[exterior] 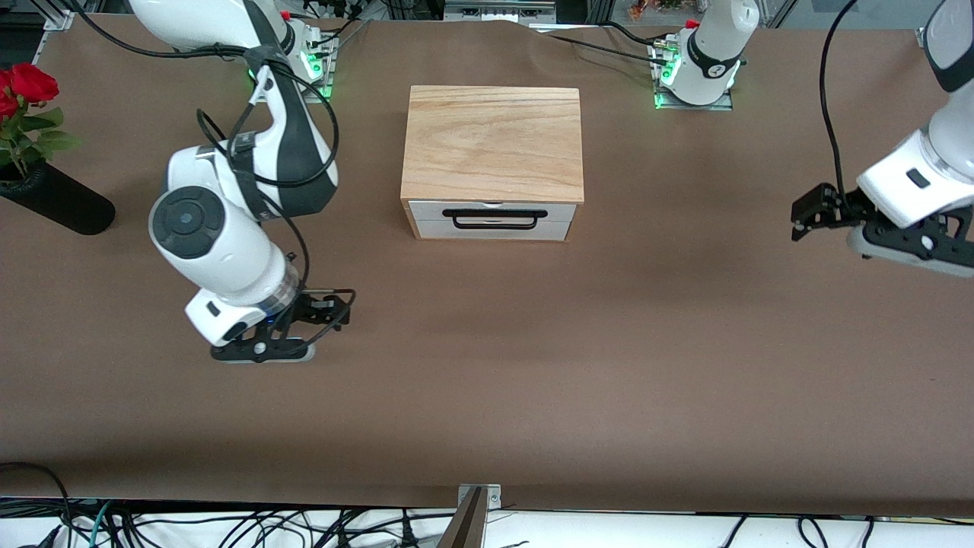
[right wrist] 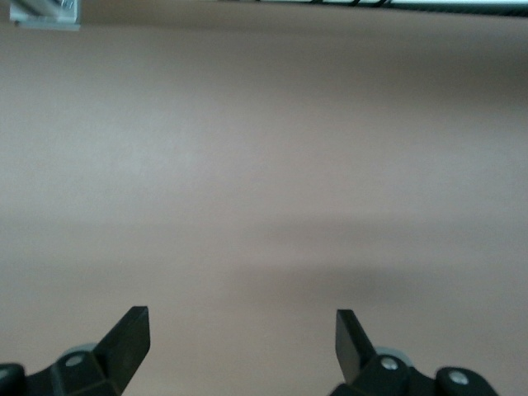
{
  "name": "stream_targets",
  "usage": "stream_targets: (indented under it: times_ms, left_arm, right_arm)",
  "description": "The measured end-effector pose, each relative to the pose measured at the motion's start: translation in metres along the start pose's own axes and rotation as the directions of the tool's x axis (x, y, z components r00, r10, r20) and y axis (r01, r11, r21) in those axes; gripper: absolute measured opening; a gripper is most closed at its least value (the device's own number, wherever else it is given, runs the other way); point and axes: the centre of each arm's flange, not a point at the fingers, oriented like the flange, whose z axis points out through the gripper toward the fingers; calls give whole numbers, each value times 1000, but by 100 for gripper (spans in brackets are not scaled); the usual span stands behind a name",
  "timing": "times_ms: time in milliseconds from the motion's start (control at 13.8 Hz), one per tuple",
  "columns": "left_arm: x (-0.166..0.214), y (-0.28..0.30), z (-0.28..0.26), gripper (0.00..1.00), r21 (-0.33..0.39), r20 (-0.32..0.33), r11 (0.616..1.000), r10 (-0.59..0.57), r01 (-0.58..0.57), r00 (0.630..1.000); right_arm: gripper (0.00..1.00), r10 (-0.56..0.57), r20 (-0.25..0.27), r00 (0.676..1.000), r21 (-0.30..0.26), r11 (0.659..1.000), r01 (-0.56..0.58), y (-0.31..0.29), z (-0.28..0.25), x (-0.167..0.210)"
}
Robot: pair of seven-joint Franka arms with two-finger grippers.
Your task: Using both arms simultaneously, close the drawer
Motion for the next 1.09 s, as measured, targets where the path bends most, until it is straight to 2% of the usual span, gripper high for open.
stream_targets:
  times_ms: [218,363,508,653,870,1088]
  left_arm:
    - [-17,8,4,100,8,-17,1000,1,-1,1000]
    - [-22,7,8,100,6,-4,1000,-3,3,1000]
    - [-25,3,10,100,4,15,1000,-10,10,1000]
    - [-27,3,11,100,1,34,1000,-11,11,999]
    - [-28,3,12,100,0,40,1000,-11,11,999]
    - [-28,3,12,100,0,41,1000,-12,12,999]
  right_arm:
    - [100,54,-65,996,28,998,-53,40,-59,6]
    - [100,133,-90,987,58,990,-128,102,-110,2]
    - [100,194,-66,979,64,980,-190,165,-147,-15]
    - [100,163,-40,986,17,987,-162,204,-160,-30]
    - [100,58,3,998,-7,998,-58,227,-154,-47]
    - [100,34,76,997,-1,999,-34,229,-143,-66]
